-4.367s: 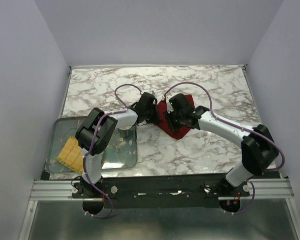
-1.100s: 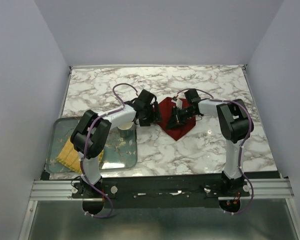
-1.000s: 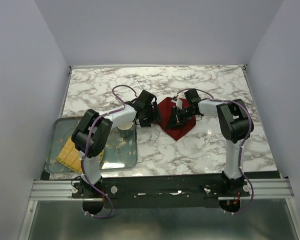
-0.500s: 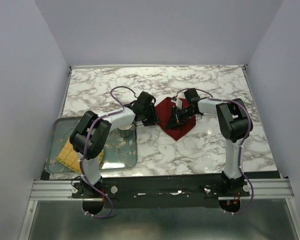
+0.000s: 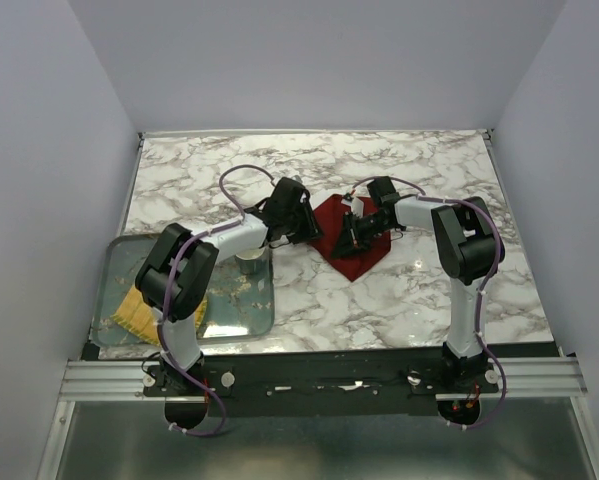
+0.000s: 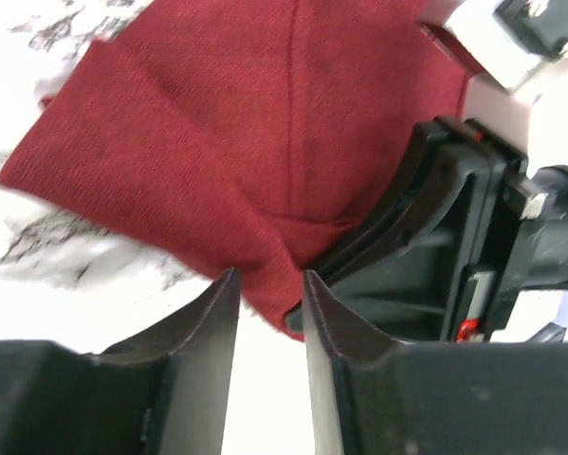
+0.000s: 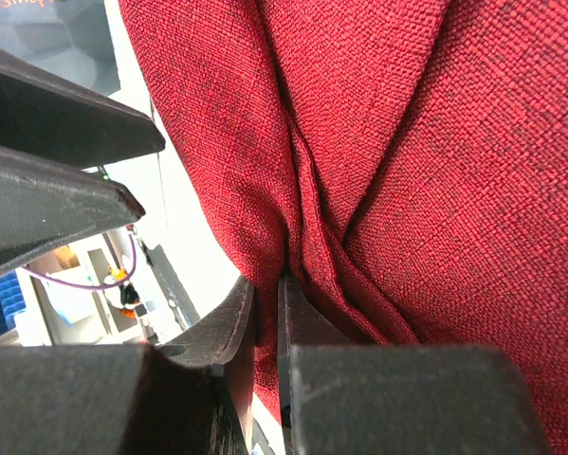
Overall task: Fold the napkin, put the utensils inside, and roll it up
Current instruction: Roll the napkin with the utensil
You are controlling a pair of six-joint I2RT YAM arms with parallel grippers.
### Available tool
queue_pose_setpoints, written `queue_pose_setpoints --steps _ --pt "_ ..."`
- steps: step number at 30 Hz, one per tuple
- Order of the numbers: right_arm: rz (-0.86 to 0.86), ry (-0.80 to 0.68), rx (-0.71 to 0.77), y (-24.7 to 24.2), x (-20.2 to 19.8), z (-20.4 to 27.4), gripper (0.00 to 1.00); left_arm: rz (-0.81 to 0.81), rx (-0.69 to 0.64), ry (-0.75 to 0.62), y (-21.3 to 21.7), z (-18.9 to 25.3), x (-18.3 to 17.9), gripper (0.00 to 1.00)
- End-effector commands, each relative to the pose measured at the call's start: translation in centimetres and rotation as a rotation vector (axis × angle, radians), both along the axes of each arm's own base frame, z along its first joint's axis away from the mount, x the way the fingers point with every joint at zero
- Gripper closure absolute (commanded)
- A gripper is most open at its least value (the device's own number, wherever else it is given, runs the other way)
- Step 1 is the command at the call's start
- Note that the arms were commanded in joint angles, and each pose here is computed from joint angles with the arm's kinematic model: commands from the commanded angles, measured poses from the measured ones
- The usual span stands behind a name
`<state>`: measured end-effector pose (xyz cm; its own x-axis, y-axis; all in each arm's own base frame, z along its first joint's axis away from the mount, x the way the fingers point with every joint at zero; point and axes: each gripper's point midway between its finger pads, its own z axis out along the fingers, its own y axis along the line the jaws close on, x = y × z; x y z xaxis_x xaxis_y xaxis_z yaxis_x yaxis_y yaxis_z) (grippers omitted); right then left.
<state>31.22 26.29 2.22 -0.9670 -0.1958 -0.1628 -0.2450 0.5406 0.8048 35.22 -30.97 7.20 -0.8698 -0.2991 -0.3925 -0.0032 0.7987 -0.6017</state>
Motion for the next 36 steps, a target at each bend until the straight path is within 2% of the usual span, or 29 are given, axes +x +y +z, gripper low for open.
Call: queue_pose_setpoints --steps 1,3,5,10,11,13,16,18,20,26,31,36 --pt "-0.014 0.045 -0.210 -3.1 -1.5 -5.6 0.85 -0.026 -0.012 -0.020 -1.0 -0.5 1.2 0.63" --pt "-0.012 0.047 -0.210 -3.1 -1.6 -5.6 0.85 -0.032 0.004 -0.027 -1.1 -1.0 1.5 0.65" --pt "-0.008 0.049 -0.215 -3.2 -1.7 -5.7 0.83 -0.031 0.010 -0.035 -1.3 -1.1 2.0 0.72" --pt "-0.010 0.027 -0.229 -3.4 -1.5 -5.1 0.80 -0.042 0.038 0.015 -1.3 -3.9 1.7 0.76" --pt "-0.012 0.017 -0.242 -3.6 -1.3 -4.9 0.78 -0.045 0.040 0.025 -1.2 -4.3 1.4 0.78" --pt "-0.015 -0.012 -0.268 -4.0 -1.1 -4.1 0.75 -0.043 0.048 0.027 -1.2 -4.9 1.4 0.87" --pt "-0.023 -0.038 -0.315 -4.6 -0.8 -3.1 0.67 -0.046 0.059 0.044 -1.0 -5.9 1.2 0.88" --pt "-0.025 -0.093 -0.334 -4.5 -0.4 -1.3 0.60 -0.053 0.066 0.060 -1.1 -6.6 1.0 0.89" --pt "-0.022 -0.158 -0.421 -5.1 -0.1 0.2 0.52 -0.054 0.068 0.070 -1.1 -7.0 0.8 0.89" --pt "-0.034 -0.360 -0.632 -5.4 0.4 4.1 0.41 -0.054 0.085 0.098 -1.0 -8.0 0.5 0.92" --pt "-0.069 -0.547 -0.722 -4.0 0.9 5.8 0.39 -0.059 0.087 0.123 -0.9 -8.8 0.1 0.93" --pt "-0.045 -0.630 -0.793 -2.6 1.3 4.9 0.39 -0.065 0.089 0.125 -0.9 -8.6 0.0 0.94"
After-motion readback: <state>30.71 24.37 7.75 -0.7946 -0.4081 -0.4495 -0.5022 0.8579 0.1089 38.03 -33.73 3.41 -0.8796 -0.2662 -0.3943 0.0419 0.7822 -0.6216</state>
